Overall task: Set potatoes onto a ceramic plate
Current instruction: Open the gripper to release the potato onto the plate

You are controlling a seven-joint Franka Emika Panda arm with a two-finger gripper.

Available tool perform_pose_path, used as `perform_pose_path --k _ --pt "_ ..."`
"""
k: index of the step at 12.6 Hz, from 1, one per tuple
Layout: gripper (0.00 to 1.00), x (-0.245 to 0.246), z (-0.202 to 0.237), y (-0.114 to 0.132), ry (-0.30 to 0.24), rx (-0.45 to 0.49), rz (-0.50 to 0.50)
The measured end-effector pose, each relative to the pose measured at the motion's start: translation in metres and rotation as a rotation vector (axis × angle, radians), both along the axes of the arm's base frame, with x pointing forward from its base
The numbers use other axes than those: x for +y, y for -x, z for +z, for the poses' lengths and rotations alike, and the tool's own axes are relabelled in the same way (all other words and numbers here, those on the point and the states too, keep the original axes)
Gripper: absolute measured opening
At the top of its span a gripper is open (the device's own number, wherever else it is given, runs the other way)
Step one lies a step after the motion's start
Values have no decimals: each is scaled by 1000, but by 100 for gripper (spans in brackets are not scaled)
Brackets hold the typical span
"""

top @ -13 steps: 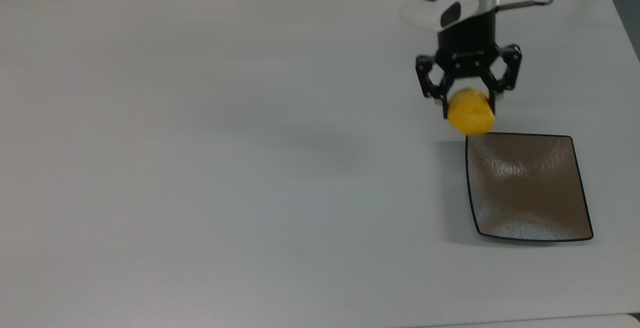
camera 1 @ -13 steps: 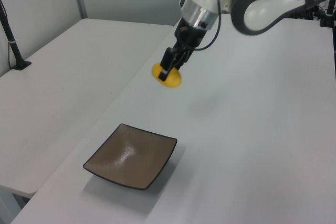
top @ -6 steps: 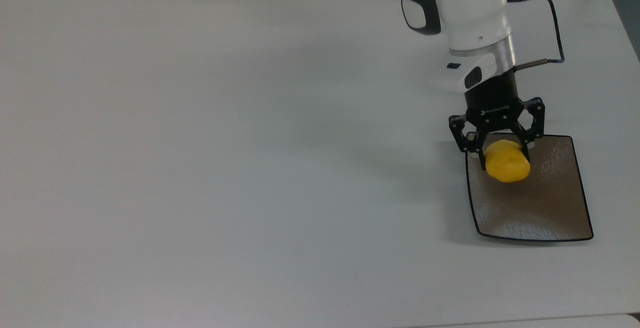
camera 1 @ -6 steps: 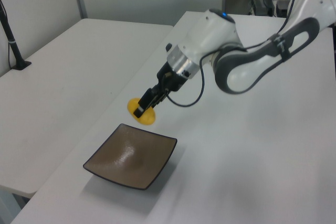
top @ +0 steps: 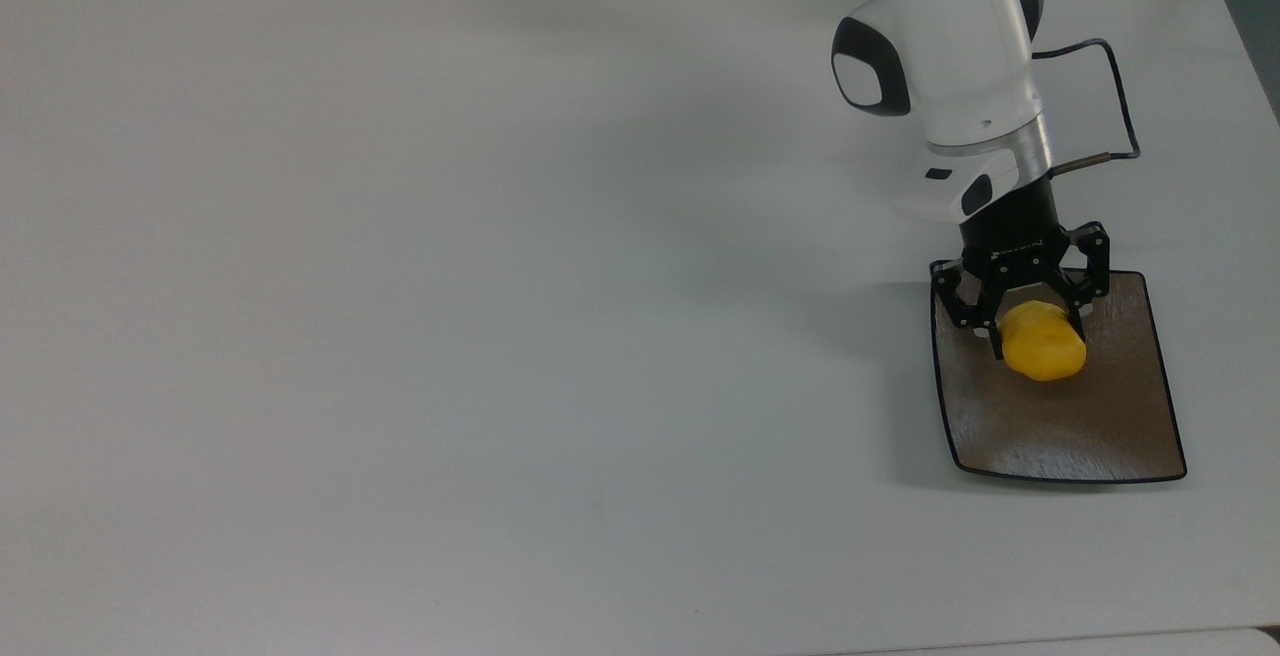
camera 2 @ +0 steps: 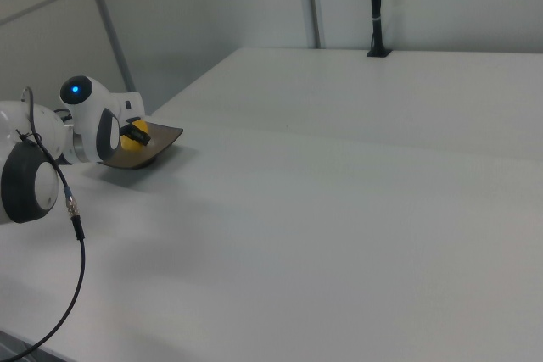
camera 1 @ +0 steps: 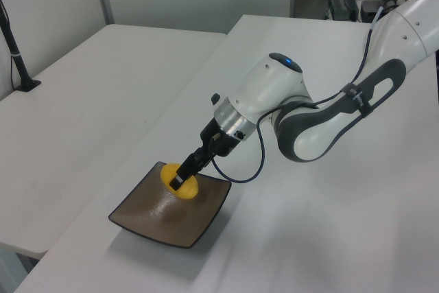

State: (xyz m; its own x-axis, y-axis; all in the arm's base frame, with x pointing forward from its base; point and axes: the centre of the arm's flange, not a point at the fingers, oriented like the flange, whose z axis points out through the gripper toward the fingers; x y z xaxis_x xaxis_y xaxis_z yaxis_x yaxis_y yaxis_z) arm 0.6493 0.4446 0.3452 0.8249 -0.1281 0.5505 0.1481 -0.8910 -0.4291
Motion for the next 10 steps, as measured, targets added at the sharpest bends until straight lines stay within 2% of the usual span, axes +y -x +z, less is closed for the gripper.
perform_pose_path --k 2,5,7,8,10 --pt "65 1 -4 0 -3 -3 1" --pt "72 2 -3 -1 -4 -5 1" --pt "87 2 -3 -1 -3 -6 2" --pt "100 2 -3 -1 0 -9 5" --pt "100 3 -2 0 8 -16 11"
